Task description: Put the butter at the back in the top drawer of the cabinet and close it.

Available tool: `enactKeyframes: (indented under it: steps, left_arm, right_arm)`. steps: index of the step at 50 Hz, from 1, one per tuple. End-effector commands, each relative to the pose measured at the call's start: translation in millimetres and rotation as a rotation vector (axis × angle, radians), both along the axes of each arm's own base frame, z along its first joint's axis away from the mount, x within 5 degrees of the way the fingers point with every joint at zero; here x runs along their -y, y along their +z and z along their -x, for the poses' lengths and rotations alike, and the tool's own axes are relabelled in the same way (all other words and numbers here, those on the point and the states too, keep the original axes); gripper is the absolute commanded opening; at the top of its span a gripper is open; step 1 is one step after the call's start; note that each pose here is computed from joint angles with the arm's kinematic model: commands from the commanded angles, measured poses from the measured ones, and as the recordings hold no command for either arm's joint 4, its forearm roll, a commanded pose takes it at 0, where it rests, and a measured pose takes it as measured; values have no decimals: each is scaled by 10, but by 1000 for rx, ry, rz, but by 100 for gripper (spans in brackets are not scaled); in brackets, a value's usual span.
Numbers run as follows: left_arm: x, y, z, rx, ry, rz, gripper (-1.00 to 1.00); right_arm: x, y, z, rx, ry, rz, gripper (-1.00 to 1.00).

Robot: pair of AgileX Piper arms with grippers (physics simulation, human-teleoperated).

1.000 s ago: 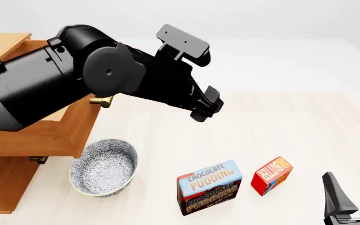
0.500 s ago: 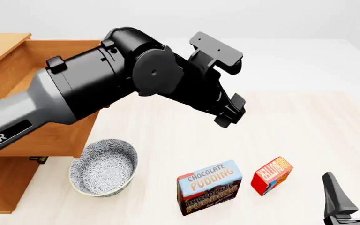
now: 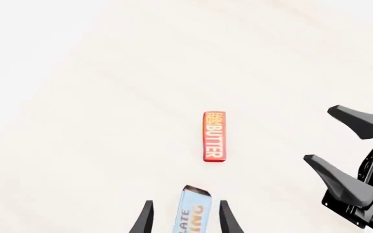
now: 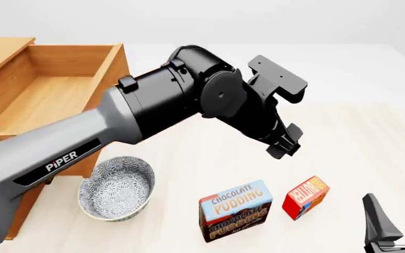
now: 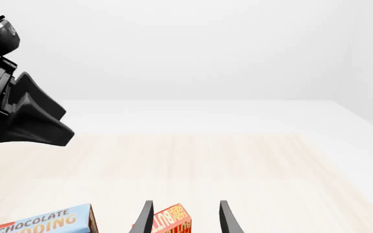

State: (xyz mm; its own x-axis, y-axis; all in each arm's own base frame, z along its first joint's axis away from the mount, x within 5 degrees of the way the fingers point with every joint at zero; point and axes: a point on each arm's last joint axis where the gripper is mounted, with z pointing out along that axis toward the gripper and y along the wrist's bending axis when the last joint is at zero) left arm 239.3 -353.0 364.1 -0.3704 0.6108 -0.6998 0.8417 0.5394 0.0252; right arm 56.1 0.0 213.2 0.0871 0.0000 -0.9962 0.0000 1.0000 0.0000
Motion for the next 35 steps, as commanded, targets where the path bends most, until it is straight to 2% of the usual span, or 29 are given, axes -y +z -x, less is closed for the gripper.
enactKeyframes:
  steps: [1, 12, 20, 35]
  left_arm:
    - [232, -148, 35, -22, -33, -29, 100]
    - [431, -246, 61, -43, -54, -51, 100]
    - [397, -318, -25, -25, -55, -58, 100]
    - [547, -519, -28, -53, -62, -87, 100]
  right_arm:
    - [0, 0, 0, 0, 0, 0, 100]
    - [0, 0, 0, 0, 0, 0, 100]
    - [0, 0, 0, 0, 0, 0, 100]
    - [0, 0, 0, 0, 0, 0, 100]
